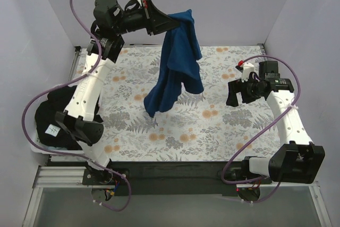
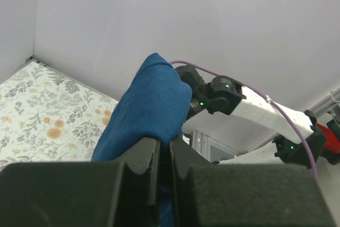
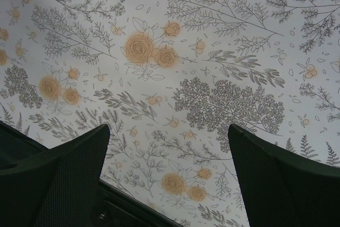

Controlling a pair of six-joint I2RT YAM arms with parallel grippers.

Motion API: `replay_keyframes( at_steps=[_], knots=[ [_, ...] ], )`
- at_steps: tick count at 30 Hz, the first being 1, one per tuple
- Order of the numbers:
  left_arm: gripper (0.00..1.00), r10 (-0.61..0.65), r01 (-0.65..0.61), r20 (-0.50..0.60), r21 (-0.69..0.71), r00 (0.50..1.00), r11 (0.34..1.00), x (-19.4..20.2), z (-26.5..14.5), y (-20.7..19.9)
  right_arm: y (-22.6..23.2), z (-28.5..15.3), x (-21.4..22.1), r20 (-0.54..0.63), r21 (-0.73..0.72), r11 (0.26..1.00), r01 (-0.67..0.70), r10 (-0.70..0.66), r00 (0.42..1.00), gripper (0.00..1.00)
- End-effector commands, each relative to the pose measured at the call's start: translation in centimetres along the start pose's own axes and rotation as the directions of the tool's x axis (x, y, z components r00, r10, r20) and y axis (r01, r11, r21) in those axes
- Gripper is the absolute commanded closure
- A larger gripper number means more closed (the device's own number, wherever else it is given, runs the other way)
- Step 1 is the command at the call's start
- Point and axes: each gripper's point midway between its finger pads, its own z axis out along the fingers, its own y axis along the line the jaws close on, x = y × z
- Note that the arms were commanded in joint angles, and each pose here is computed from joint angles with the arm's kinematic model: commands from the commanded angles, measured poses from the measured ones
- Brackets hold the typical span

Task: Fold and stack the t-shirts
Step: Move the tshirt to the center of the board, then flatten the tshirt out

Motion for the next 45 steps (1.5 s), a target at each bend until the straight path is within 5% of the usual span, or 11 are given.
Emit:
replay_keyframes(
  at_steps=[1, 5, 7, 10, 12, 15, 18, 26, 31, 40, 45],
  knots=[
    [1.0, 0.114, -0.112, 0.075, -0.036, 0.991, 0.993, -3.0, -0.3, -0.6, 0.1, -1.1, -2.4, 0.078, 0.0, 1.0, 0.021, -0.021, 0.997, 0.02],
    [1.0, 0.092, -0.092, 0.021, -0.022, 0.996, 0.996, -0.8, -1.5, -1.0, 0.0, -1.6, -2.7, 0.093, 0.011, 0.999, 0.03, -0.031, 0.995, 0.02],
    [0.95, 0.02, -0.022, -0.053, -0.044, 0.998, 0.999, 3.4, -3.2, 0.1, 0.0, -1.6, -2.6, 0.094, 0.01, 0.999, 0.04, -0.041, 0.995, 0.02],
    [0.46, -0.175, 0.151, -0.156, -0.154, 0.972, 0.976, 11.3, -7.7, 5.7, -0.2, -1.5, -2.3, 0.088, 0.012, 0.998, 0.061, -0.062, 0.994, 0.02],
    [0.32, -0.263, 0.206, -0.171, -0.295, 0.95, 0.933, 15.5, -13.0, 9.6, -0.2, -1.2, -1.8, 0.073, 0.009, 0.998, 0.069, -0.07, 0.995, 0.02],
    [0.31, -0.301, 0.184, -0.123, -0.561, 0.946, 0.807, 18.0, -20.6, 15.9, -0.4, -0.7, -1.3, 0.053, -0.001, 0.996, 0.084, -0.084, 0.995, 0.02],
    [0.31, -0.329, 0.161, -0.158, -0.632, 0.931, 0.758, 20.1, -23.7, 17.4, -0.2, 0.0, -1.5, 0.045, -0.029, 0.995, 0.09, -0.089, 0.995, 0.02],
    [0.31, -0.346, 0.094, -0.411, -0.521, 0.844, 0.849, 29.1, -17.8, 13.1, 0.3, 5.0, -3.9, -0.02, -0.115, 0.99, 0.077, -0.08, 0.997, 0.18],
    [0.3, -0.23, -0.066, -0.552, -0.464, 0.802, 0.883, 33.3, -13.2, 11.6, 1.1, 8.8, -6.6, -0.041, -0.193, 0.98, 0.048, -0.057, 0.998, 0.21],
    [0.3, 0.066, -0.387, -0.688, -0.324, 0.722, 0.863, 33.7, -4.3, 14.0, 0.6, 14.4, -6.9, -0.131, -0.266, 0.963, -0.034, -0.001, 0.991, 0.28],
    [0.32, 0.118, -0.463, -0.745, -0.274, 0.657, 0.843, 35.6, -1.4, 16.0, 0.6, 15.7, -7.4, -0.141, -0.292, 0.955, -0.059, 0.019, 0.99, 0.29]
  ],
)
